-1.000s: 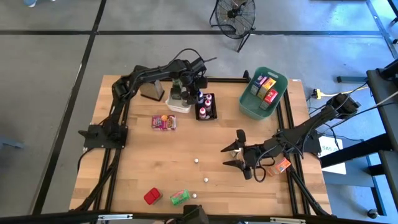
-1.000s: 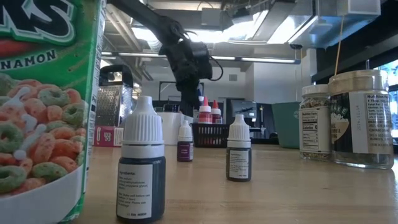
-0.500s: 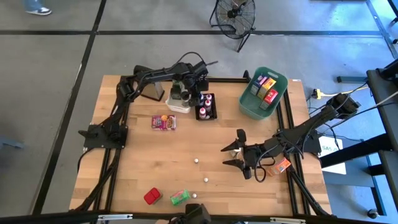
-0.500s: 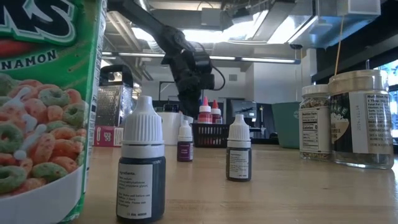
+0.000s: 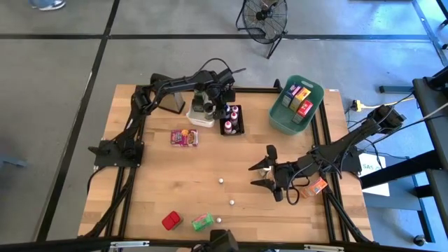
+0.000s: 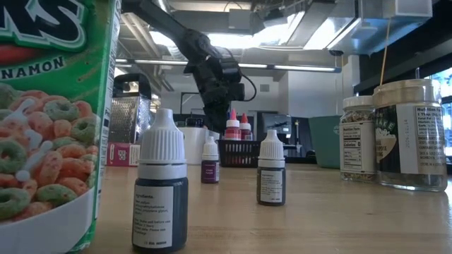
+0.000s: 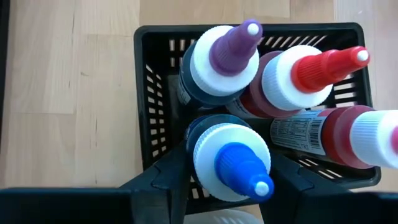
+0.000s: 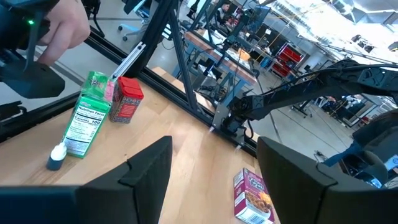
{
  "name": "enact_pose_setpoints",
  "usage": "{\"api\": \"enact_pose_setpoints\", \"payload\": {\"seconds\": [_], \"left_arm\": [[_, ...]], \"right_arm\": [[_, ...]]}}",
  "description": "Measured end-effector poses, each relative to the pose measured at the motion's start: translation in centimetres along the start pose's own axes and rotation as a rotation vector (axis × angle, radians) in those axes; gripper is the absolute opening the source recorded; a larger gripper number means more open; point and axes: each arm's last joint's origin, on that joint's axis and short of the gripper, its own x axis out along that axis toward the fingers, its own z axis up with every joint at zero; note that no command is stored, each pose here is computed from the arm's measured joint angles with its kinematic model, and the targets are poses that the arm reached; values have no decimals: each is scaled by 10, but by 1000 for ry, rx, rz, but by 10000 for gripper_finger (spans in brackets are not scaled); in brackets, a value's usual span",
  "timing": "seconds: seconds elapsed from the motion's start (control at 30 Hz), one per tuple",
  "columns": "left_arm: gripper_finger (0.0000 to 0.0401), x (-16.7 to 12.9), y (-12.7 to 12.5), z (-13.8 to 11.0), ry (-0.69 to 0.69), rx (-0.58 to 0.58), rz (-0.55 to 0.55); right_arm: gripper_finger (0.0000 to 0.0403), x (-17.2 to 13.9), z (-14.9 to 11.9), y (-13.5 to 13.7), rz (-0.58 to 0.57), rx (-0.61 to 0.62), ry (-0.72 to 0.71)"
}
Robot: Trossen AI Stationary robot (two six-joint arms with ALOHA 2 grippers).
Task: Pick & Place Kitchen Items
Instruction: Put the large blue food coloring bottle into the bin
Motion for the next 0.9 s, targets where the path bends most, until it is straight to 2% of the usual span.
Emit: {"api": "enact_pose_setpoints", "payload": {"seconds": [0.73, 0.9], "left_arm": [[141, 11, -1, 4, -20, 19, 0], [154, 11, -1, 3, -14, 16, 5]], "right_arm": [[236, 0, 0, 0, 2, -1, 3], [236, 0, 0, 0, -9, -1, 8]]}}
